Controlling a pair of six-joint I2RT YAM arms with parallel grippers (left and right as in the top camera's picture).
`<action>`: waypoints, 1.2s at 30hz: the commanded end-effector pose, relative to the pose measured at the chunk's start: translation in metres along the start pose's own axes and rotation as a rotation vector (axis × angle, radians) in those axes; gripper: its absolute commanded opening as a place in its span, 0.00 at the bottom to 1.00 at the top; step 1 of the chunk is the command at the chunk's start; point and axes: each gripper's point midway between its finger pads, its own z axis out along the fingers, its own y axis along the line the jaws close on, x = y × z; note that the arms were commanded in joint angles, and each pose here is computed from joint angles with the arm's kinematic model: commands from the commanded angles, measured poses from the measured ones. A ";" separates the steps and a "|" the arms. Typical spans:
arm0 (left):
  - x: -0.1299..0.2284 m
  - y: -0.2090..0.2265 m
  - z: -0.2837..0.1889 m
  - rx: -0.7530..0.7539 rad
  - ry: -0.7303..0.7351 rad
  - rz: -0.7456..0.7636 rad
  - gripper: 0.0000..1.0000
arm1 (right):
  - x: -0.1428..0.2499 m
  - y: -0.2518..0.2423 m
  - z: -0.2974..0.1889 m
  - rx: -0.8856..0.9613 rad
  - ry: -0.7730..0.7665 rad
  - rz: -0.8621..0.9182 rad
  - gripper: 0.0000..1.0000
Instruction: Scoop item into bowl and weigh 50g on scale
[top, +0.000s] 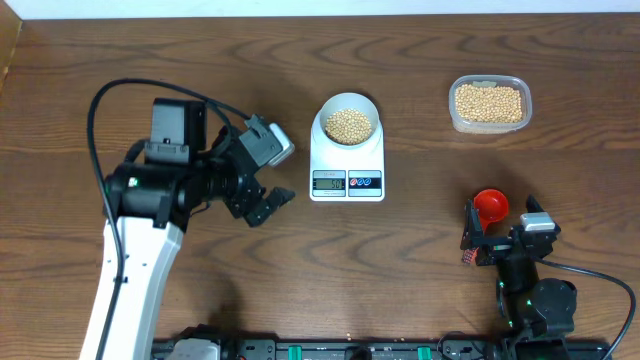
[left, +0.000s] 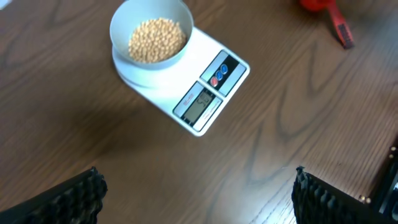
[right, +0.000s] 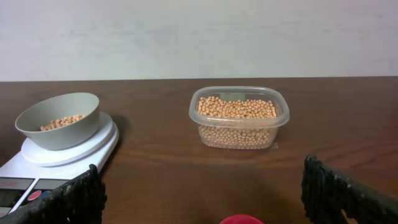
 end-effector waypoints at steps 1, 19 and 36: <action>0.001 -0.016 -0.005 0.022 -0.050 0.014 0.98 | 0.000 0.002 0.000 -0.008 -0.002 -0.013 0.99; 0.010 -0.027 -0.011 -0.167 -0.362 -0.087 0.98 | 0.000 0.002 0.000 -0.008 -0.002 -0.013 0.99; 0.075 0.001 -0.017 -0.442 -0.649 -0.581 0.98 | 0.000 0.002 0.000 -0.008 -0.002 -0.013 0.99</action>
